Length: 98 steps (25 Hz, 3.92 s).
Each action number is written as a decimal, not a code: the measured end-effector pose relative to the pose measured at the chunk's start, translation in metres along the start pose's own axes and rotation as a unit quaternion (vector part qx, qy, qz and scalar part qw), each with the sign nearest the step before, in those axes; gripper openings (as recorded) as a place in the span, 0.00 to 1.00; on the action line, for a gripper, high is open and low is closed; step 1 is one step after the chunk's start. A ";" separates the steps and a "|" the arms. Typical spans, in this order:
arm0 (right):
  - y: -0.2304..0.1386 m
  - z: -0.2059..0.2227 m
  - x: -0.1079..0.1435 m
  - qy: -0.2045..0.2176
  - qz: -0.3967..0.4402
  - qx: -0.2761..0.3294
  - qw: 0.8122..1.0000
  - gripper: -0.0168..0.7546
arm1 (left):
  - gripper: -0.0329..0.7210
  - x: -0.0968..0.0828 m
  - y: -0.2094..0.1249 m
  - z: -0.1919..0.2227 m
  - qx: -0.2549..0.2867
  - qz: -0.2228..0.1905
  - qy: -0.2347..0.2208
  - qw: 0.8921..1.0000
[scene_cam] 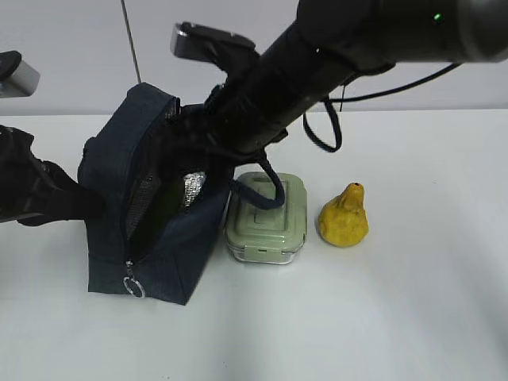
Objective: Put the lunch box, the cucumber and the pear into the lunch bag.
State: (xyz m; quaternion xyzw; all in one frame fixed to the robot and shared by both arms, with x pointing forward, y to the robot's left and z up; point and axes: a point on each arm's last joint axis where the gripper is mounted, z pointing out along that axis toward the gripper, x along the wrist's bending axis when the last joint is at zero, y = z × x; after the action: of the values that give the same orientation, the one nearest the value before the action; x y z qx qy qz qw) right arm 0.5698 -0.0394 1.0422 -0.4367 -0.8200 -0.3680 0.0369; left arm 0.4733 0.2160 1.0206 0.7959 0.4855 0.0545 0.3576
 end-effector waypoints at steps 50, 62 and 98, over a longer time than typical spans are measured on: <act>-0.041 -0.030 -0.170 -0.206 0.146 0.146 0.957 0.61 | 0.05 0.000 -0.001 0.000 0.004 0.004 0.001 1.000; -0.043 -0.022 -0.175 -0.207 0.146 0.146 0.956 0.25 | 0.05 0.000 -0.001 0.000 0.004 0.005 0.001 1.000; 0.039 -0.060 0.014 -0.005 -0.067 -0.071 0.995 0.23 | 0.05 0.000 -0.001 0.000 0.004 0.005 0.001 1.000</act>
State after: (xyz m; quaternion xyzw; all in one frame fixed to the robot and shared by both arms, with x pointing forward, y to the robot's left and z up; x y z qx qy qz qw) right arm 0.5743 -0.0544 1.1131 -0.3842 -0.8193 -0.4251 -0.0228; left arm 0.4729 0.2164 1.0201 0.7998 0.4821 0.0555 0.3534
